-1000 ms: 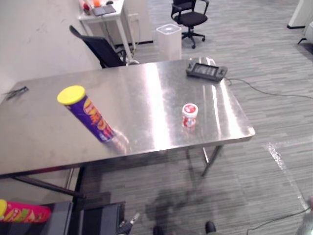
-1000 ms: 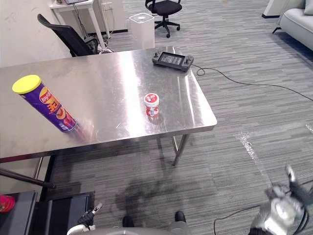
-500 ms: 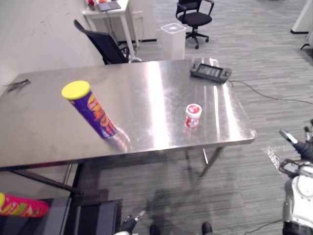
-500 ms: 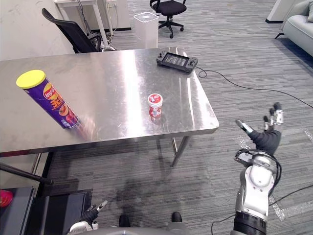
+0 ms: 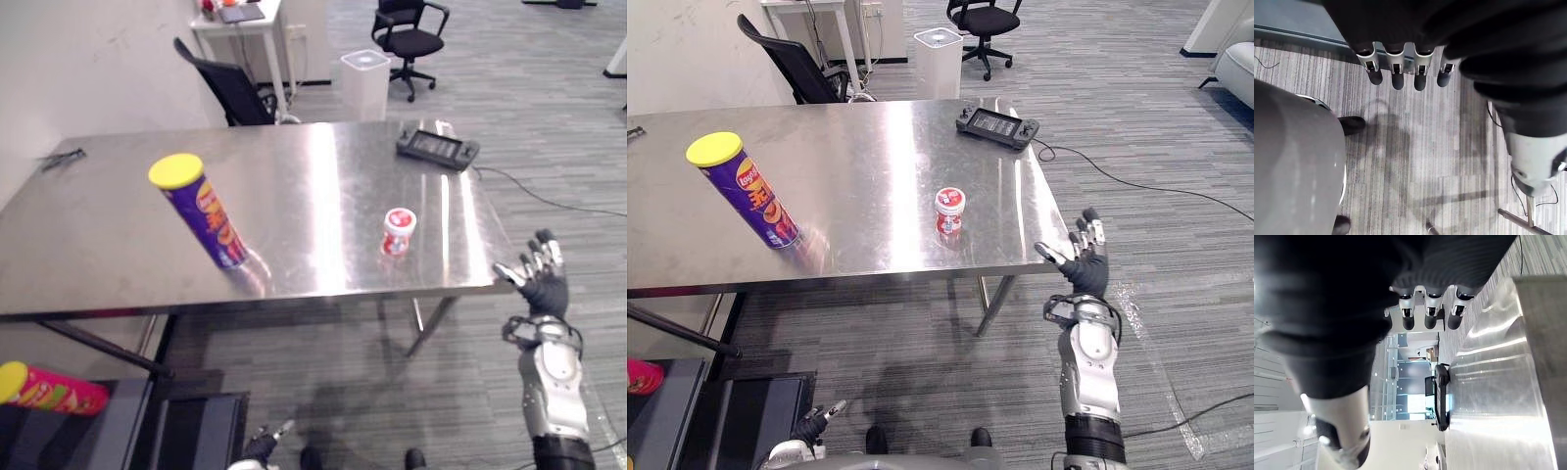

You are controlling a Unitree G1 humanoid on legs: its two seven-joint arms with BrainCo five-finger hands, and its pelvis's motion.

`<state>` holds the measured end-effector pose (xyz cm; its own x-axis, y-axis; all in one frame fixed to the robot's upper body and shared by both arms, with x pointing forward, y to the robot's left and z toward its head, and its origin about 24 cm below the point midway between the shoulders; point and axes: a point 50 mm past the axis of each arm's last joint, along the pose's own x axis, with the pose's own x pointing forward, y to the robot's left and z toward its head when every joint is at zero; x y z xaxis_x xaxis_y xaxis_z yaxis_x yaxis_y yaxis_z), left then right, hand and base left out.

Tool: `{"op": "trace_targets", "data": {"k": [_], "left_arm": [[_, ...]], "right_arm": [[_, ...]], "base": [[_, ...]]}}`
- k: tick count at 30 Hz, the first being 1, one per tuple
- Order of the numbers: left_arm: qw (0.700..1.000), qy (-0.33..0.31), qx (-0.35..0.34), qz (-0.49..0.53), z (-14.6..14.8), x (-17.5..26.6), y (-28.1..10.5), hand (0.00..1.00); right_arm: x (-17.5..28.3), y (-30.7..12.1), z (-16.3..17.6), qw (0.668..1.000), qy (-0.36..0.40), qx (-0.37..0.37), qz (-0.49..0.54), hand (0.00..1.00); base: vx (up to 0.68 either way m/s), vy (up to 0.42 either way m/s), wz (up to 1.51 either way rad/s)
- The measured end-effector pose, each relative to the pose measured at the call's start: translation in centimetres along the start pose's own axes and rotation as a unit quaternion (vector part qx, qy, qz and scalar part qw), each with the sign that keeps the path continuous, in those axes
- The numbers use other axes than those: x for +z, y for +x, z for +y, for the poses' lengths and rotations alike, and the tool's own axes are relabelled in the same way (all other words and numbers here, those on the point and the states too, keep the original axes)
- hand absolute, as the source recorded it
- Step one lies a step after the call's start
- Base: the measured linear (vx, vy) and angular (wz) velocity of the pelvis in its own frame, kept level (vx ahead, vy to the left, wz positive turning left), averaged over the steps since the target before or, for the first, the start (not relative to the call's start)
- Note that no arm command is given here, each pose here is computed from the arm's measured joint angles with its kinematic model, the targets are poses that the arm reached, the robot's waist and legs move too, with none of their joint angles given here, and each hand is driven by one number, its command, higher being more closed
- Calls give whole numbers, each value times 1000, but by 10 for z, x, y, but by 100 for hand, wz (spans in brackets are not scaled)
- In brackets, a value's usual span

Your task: Put the gum and the chips on the shelf.

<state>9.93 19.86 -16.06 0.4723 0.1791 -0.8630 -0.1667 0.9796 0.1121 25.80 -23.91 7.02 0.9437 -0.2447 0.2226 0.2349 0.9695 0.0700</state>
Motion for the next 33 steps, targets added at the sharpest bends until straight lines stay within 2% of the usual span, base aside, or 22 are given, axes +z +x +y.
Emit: {"op": "trace_targets", "data": {"k": [11,21,33], "left_arm": [[1000,10,-5,-6,-3,3,0,0],[1000,7,-7,-25,-5,14,2,0],[999,2,-6,-34,-5,19,3,0]], "right_arm": [[-9,27,40,998,13,61,26,0],[3,46,74,991,9,132,15,0],[5,56,88,988,0,156,20,0]], "base": [[-17,-7,11],[6,-7,6],[-3,-2,4]]}}
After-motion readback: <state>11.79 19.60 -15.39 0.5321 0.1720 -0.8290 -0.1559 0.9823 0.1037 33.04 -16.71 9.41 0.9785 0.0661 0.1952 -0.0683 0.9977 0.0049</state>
